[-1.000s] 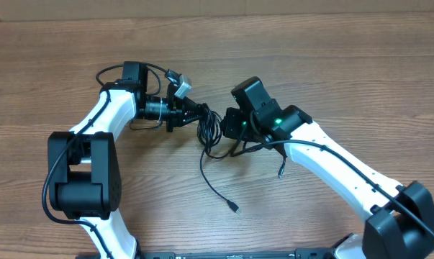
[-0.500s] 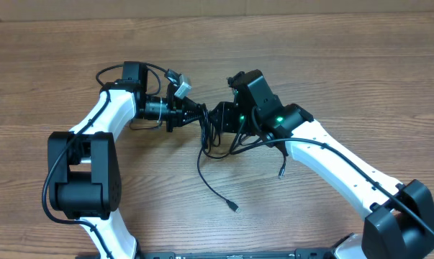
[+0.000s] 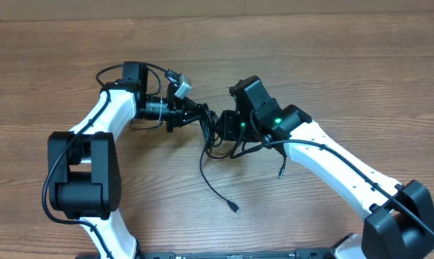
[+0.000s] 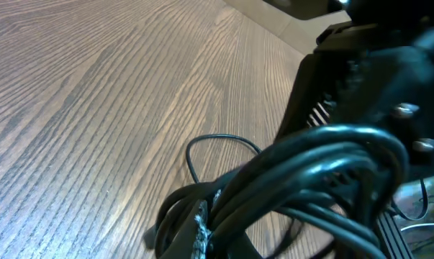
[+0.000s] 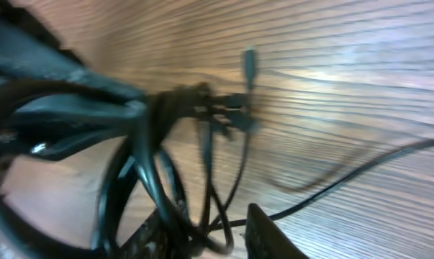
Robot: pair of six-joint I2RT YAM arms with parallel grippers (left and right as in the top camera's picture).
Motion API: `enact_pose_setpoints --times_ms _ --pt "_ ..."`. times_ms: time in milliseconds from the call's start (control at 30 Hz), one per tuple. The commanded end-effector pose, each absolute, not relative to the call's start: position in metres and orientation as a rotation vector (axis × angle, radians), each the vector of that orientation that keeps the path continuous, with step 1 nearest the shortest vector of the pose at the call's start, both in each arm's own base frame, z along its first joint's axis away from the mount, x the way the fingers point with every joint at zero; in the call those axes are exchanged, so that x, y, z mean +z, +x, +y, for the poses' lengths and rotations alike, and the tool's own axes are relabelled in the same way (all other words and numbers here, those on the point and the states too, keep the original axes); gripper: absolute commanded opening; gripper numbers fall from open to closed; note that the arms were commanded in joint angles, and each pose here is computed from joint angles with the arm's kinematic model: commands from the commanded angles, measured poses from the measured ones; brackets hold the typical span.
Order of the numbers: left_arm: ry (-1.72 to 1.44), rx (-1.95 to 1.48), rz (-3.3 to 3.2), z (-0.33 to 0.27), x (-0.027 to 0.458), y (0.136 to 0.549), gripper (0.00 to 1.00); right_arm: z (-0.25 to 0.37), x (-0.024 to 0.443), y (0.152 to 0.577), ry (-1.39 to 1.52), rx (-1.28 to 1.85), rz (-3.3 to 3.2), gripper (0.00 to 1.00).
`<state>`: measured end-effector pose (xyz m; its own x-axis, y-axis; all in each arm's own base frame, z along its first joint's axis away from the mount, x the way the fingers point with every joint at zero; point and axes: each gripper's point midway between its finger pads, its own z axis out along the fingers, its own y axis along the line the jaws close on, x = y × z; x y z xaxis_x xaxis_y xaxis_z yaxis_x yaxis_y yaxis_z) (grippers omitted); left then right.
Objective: Untangle cables
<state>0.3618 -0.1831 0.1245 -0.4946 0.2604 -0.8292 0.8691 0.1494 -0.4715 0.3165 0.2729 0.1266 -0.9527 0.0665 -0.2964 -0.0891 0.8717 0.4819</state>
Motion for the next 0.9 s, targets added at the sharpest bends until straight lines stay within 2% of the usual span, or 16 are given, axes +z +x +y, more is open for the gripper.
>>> enact_pose_setpoints --times_ms 0,167,633,667,733,767,867 --pt "1.084 -1.390 1.804 -0.188 0.128 0.360 0.04 0.264 0.124 0.326 0.006 0.626 2.708 0.27" --pt "1.084 -1.390 1.804 -0.188 0.128 0.360 0.04 0.266 0.119 0.329 0.004 0.640 2.683 0.23" --pt "1.085 -1.390 1.804 -0.188 0.128 0.360 0.04 0.277 0.092 0.350 0.003 0.635 2.654 0.30" --pt "1.085 -1.390 1.804 -0.188 0.128 0.360 0.04 0.277 0.088 0.350 0.003 0.633 2.657 0.28" --pt "1.084 -1.390 1.805 -0.188 0.128 0.360 0.04 0.278 0.085 0.351 0.005 0.631 2.659 0.07" --pt "1.084 -1.390 1.805 -0.188 0.128 0.360 0.04 0.278 0.088 0.354 0.007 0.639 2.647 0.04" --pt "1.084 -1.390 1.804 -0.188 0.128 0.360 0.04 0.279 0.099 0.361 0.013 0.664 2.603 0.04"
